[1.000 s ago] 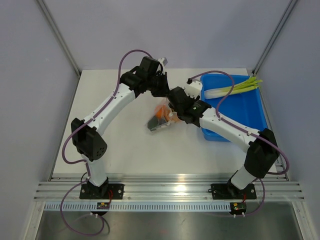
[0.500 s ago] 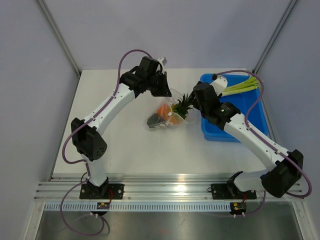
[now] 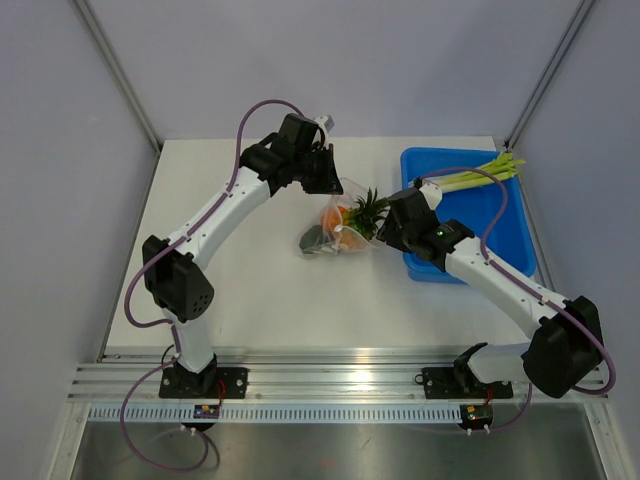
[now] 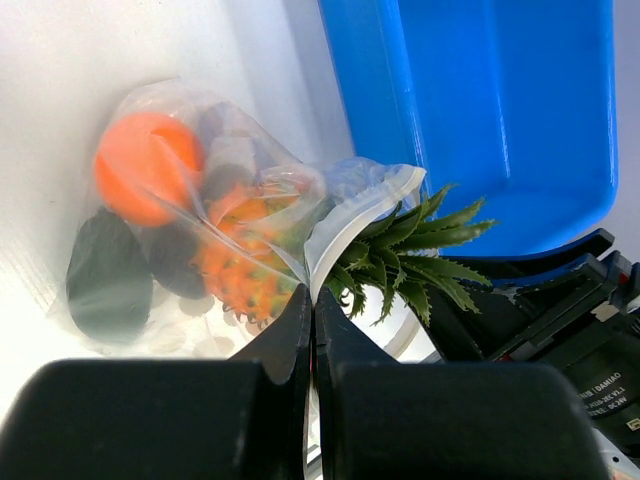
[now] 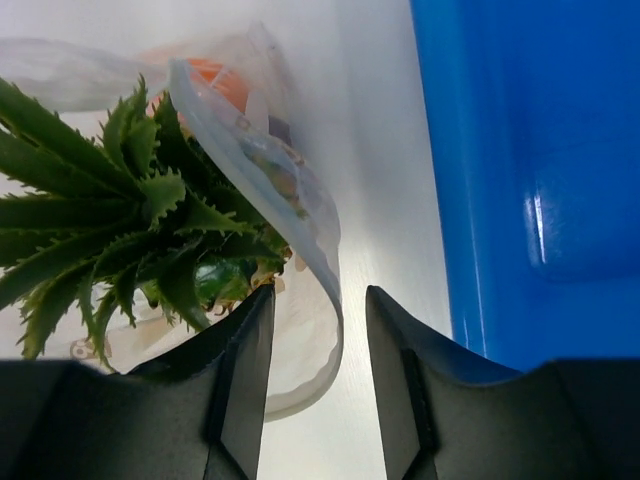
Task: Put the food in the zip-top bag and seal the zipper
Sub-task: Adjust the zipper food storage bag at the center of the board.
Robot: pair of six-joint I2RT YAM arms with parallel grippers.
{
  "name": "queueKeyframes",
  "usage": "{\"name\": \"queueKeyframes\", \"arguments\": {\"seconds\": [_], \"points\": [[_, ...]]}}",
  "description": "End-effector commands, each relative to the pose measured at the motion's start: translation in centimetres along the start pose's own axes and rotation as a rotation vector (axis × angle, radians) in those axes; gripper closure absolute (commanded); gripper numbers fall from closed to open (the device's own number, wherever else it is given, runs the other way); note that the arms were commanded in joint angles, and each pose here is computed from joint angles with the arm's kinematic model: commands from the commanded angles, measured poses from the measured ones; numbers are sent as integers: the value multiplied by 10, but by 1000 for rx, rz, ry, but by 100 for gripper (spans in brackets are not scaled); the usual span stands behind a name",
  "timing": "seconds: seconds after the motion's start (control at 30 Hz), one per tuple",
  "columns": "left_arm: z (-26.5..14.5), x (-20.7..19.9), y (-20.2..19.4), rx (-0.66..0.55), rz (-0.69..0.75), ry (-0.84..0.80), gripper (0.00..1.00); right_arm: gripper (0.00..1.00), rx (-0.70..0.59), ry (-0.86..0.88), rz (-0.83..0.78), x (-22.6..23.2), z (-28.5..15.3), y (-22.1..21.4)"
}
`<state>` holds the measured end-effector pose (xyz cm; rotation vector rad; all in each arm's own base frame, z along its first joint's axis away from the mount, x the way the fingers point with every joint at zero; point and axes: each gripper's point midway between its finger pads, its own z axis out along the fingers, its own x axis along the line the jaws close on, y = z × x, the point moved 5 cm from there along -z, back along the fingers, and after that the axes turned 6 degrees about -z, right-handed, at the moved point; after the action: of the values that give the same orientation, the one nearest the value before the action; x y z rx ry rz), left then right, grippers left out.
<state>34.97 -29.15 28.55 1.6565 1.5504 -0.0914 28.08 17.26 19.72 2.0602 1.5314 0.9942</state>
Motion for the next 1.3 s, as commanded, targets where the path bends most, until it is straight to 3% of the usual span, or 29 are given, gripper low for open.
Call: {"name": "queueKeyframes", "arguments": {"seconds": [0.0,0.1,0.2,0.23,0.33,0.47,0.63,0.77,0.9,1.1,1.27], "points": [[-17,-16,16,-80,14,-70,100,52,3,59,25,11,0,1],[-18,-15,16,-82,15,-65,100,56,4,61,29,11,0,1],[-18,-13,16,-87,14,-57,100,74,-11,77,37,13,-3,5],[-18,-12,16,-89,12,-53,100,88,-17,88,33,15,-4,7],[-21,-8,20,-103,5,-43,100,100,-38,157,17,34,-9,23],[-37,-12,32,-151,12,-35,100,100,-14,293,-59,79,-14,42],[-62,-20,41,-220,34,-29,100,100,-63,474,-143,137,-50,53],[-60,-11,38,-220,48,6,100,100,-103,342,-109,106,-27,57],[-40,-1,25,-146,28,1,100,100,2,203,-39,47,26,44],[-49,-10,24,-157,51,-56,100,100,-21,134,-103,29,23,53],[-41,-9,16,-118,43,-86,100,64,-29,170,-150,35,9,62]]}}
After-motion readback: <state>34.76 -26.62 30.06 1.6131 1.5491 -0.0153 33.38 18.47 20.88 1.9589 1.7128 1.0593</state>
